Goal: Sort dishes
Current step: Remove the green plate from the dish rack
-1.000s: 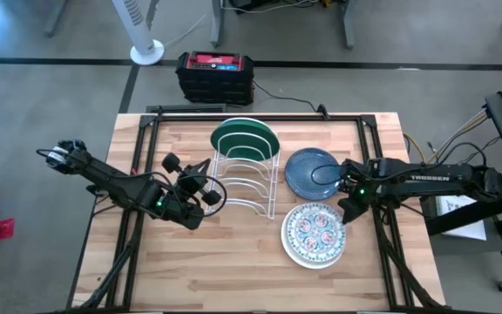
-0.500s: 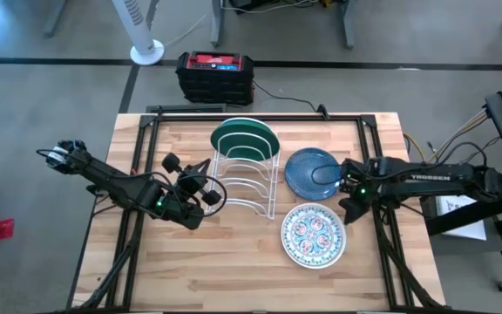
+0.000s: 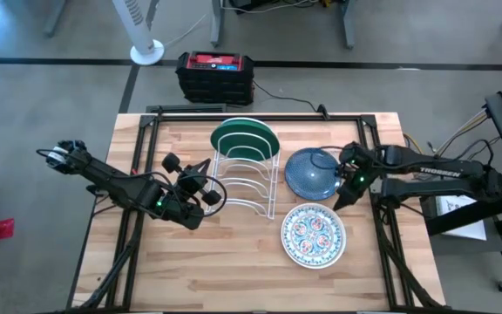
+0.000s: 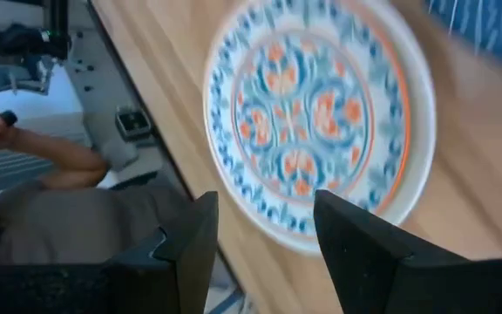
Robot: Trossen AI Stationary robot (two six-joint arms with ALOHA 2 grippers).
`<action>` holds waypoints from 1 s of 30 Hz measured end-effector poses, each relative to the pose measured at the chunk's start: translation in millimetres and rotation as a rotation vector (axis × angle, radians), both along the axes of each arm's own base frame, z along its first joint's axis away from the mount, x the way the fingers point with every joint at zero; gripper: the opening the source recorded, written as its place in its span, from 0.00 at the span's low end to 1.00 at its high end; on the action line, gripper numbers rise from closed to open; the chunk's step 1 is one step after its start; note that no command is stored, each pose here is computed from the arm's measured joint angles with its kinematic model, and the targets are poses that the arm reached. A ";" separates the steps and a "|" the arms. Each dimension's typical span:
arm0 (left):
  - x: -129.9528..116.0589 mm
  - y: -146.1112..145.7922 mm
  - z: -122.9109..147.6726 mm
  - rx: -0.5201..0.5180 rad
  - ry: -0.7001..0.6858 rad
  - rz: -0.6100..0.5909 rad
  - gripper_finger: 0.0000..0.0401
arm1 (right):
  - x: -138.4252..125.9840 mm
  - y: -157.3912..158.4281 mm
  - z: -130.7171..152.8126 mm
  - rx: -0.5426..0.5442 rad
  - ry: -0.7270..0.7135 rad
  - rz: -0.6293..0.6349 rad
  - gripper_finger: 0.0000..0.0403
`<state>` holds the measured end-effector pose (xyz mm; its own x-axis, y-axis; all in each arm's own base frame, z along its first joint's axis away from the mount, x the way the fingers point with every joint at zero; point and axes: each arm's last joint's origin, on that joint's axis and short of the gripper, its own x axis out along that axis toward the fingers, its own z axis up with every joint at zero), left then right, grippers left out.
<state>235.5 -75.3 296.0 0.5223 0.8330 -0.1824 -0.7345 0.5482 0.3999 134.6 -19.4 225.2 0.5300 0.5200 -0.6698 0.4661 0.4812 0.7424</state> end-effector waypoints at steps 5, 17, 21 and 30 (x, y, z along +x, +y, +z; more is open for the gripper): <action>0.0 0.0 0.0 0.000 0.000 0.000 0.00 | 6.6 -6.0 32.9 -0.218 -0.114 -0.026 0.45; 0.0 0.0 0.0 0.000 0.001 0.000 0.00 | 12.3 -21.4 113.5 -0.865 -0.302 -0.112 0.45; 0.1 0.0 -0.1 0.000 0.001 0.000 0.00 | 24.1 -27.9 129.7 -1.032 -0.341 -0.113 0.45; 0.1 0.0 -0.1 0.001 0.001 0.000 0.00 | 75.9 -44.8 136.8 -1.177 -0.391 -0.009 0.45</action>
